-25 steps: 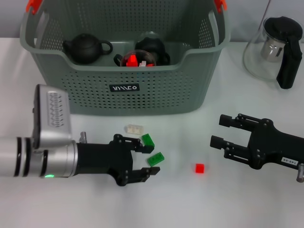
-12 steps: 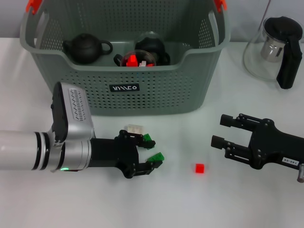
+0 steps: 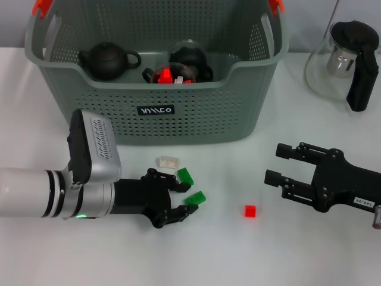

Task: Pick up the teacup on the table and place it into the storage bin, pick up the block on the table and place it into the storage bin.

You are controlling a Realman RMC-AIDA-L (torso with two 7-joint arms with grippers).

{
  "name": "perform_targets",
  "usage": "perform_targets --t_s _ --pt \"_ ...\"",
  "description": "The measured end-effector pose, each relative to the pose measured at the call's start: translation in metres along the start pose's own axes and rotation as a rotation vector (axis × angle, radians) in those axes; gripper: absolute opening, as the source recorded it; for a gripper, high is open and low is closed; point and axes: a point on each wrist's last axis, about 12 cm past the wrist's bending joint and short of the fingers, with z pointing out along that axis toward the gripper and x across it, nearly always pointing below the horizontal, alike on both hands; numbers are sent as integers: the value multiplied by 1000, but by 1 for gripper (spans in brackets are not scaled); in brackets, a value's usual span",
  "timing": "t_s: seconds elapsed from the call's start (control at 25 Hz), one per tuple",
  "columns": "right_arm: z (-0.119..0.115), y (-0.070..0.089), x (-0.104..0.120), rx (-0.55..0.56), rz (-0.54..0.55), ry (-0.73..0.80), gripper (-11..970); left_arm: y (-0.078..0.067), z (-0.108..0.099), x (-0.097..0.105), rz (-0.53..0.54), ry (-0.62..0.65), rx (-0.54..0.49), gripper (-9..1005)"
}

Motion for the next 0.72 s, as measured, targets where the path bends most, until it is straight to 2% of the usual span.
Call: perform_targets --t_s 0.28,0.6,0.72 --pt "-1 0 1 1 2 1 683 -1 3 0 -5 4 4 413" --pt "-2 1 2 5 6 2 683 -1 3 0 -14 3 3 260" --pt "-3 2 2 2 7 0 683 2 1 -4 -49 -8 -1 218"
